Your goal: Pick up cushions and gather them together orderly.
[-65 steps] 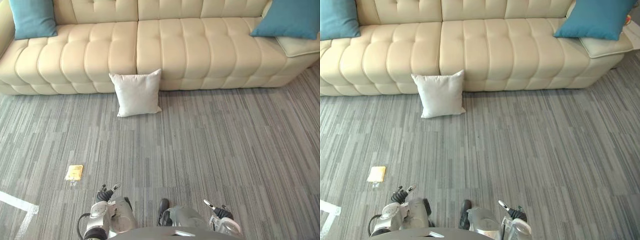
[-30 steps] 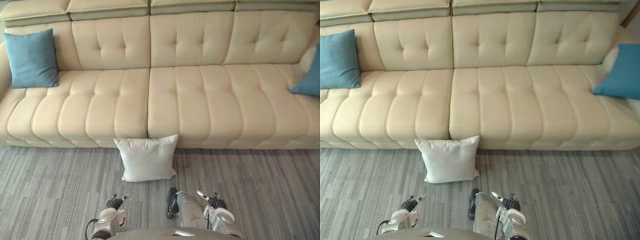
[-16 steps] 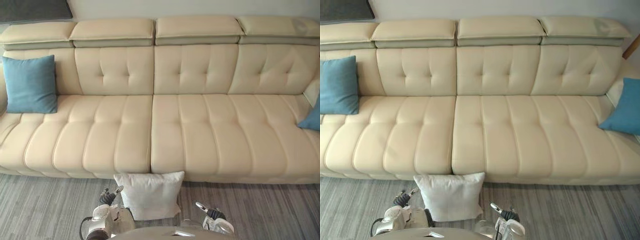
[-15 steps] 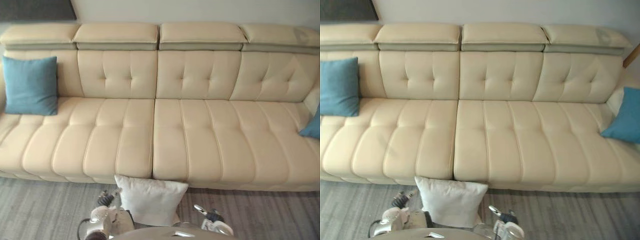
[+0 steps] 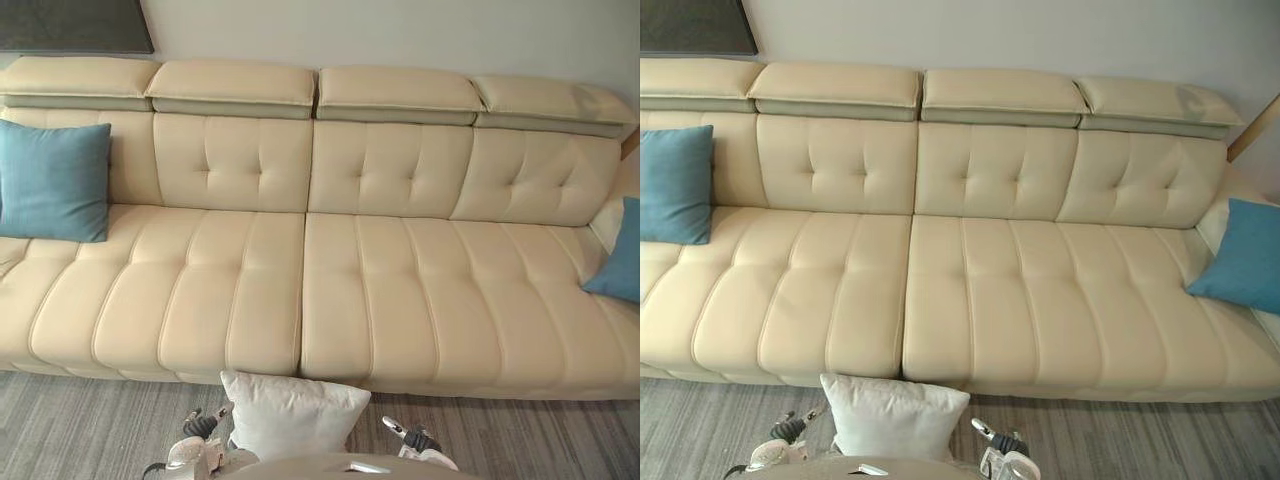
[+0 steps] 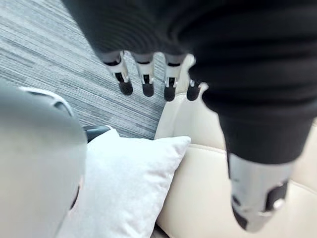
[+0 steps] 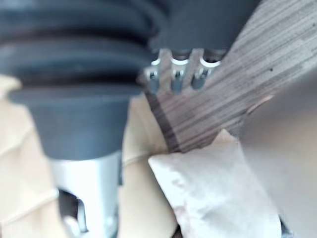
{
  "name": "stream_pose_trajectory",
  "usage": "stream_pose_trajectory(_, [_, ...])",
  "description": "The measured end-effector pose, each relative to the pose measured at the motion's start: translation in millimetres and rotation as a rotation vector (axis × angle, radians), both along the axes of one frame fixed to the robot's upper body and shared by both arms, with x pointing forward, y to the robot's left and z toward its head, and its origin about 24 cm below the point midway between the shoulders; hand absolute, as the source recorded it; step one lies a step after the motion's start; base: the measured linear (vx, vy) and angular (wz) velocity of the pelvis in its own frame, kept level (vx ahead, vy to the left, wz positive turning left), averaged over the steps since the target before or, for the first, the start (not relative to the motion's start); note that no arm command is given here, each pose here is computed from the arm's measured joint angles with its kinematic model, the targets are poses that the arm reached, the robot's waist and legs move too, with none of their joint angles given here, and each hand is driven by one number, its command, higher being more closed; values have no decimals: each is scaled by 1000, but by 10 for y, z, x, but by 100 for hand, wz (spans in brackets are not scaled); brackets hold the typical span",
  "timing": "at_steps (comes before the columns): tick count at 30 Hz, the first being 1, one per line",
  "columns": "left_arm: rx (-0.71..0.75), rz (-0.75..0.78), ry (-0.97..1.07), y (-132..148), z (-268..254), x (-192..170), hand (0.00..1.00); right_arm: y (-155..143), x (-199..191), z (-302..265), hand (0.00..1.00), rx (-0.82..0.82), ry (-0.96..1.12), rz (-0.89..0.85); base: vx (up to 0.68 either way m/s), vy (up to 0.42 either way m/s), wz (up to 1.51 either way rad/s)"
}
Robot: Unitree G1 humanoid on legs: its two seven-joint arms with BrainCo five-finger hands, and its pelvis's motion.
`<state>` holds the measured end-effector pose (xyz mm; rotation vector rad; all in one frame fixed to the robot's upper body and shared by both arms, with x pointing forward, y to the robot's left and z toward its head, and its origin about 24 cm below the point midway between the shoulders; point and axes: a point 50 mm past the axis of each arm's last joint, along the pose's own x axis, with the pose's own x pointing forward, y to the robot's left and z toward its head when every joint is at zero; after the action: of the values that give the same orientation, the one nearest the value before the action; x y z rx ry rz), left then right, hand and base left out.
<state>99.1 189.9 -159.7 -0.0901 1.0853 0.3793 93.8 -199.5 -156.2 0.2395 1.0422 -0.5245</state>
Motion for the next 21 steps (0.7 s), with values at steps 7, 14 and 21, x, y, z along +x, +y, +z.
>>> stream_pose_trajectory(7, [8,-16,-5,13,8,25,0,21,26,4,0,-3,-3,30,-136,-16,0])
stream_pose_trajectory(14, [8,-3,-31,16,37,109,0,-30,105,54,0,-25,-43,25,-181,46,11])
stream_pose_trajectory(21, [26,-83,-56,2,75,251,0,79,158,47,0,3,-48,38,-109,150,-6])
